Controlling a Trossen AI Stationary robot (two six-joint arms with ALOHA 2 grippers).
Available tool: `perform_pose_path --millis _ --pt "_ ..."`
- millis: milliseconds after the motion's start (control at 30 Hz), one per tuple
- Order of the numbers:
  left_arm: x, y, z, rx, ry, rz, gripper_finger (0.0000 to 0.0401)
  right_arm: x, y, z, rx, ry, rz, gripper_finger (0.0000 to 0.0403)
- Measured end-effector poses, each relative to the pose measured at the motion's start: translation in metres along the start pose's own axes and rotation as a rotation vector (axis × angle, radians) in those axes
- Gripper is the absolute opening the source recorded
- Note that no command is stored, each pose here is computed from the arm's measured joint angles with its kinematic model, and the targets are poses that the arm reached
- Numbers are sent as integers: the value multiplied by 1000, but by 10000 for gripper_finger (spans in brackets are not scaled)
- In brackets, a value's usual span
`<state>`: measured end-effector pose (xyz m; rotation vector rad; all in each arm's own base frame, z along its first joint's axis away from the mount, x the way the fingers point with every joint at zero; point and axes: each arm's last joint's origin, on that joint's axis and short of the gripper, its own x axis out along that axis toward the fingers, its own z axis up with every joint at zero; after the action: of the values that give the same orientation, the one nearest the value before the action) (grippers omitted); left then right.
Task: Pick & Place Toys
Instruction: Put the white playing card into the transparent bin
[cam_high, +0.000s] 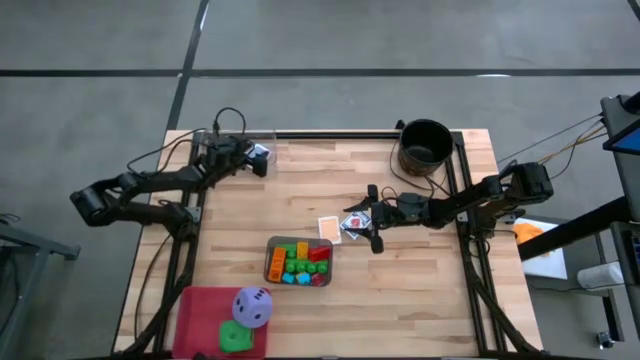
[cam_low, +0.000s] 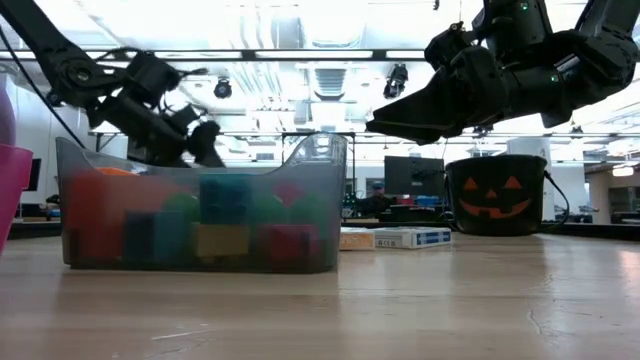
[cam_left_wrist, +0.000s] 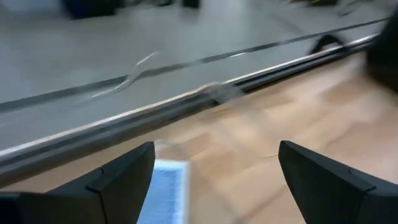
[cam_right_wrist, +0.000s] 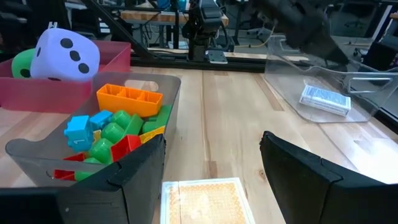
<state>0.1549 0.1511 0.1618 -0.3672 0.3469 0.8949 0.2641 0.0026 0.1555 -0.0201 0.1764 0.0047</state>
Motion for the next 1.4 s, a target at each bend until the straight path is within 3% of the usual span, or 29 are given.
perform_pose_path --millis 300,500,633,933,1100,1400 --pt "-29 -31 15 112 -107 -375 343 0 0 -2 -15 25 -8 261" --pt "-47 -56 9 181 -81 -536 343 4 -1 -6 -30 126 -38 262" --pt "-57 -72 2 249 -71 -628 344 17 -1 -1 -1 326 -39 277" --pt "-74 -98 -11 366 -70 -766 360 42 -2 35 -59 806 -52 393" --pt "-80 -106 -16 388 -54 -818 396 50 -2 45 -113 1019 -16 378" --pt "-81 -106 -23 417 8 -818 386 75 -1 25 -180 1406 -10 395"
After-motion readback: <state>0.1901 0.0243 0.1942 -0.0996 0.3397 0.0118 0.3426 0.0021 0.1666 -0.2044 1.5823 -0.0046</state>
